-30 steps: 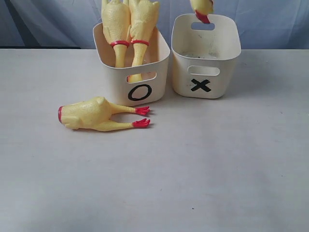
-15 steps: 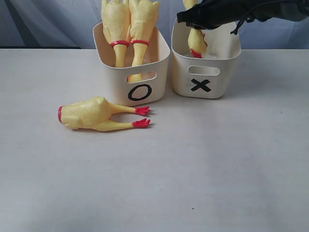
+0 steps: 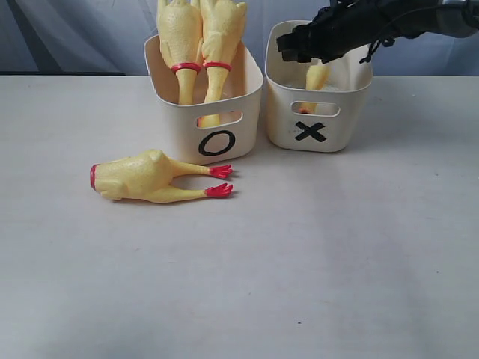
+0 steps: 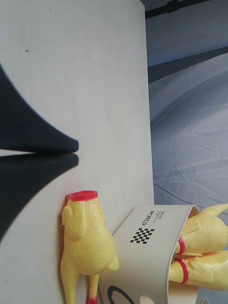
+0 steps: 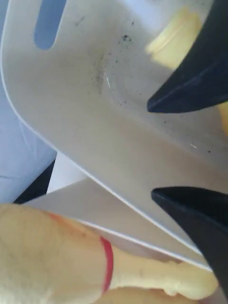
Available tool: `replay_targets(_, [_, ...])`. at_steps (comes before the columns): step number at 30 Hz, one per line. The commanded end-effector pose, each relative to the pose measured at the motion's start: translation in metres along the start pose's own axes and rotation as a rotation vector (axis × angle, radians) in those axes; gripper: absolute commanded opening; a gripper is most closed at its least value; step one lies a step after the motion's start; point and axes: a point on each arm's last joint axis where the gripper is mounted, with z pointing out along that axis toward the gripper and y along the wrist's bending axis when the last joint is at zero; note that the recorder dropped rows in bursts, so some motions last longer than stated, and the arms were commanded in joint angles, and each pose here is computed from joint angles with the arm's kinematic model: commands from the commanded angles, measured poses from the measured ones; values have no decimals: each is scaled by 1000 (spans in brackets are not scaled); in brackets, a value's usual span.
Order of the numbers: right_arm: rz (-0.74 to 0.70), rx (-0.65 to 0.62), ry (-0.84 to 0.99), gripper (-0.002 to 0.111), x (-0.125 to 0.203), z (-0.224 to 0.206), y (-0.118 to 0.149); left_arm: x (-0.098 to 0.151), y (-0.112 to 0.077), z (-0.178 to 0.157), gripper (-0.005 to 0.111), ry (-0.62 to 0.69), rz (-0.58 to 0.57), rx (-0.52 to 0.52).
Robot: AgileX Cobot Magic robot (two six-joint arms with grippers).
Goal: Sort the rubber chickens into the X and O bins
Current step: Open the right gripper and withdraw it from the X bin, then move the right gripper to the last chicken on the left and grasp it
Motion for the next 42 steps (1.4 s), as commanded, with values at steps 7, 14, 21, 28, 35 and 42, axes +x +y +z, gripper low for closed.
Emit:
replay_targets(7, [-393,-298,7,59,-36,-76,76,-3,0,-1,0,-21,-1,5])
replay_targets(14, [-665,-523,3,59,-26,-73,161,-3,0,-1,0,-21,1,5])
replay_targets(21, [-890,-523,-52,59,-6,-48,235,-3,0,-1,0,-21,1,5])
replay_targets(28, [-991,-413,-102,59,15,-13,272,-3,0,-1,0,-21,1,5])
replay_targets(35, [-869,-373,-32,59,45,34,267,-3,0,-1,0,-21,1,5])
replay_targets(42, [-818,-383,67,59,76,66,260,-3,0,-1,0,-21,1,5])
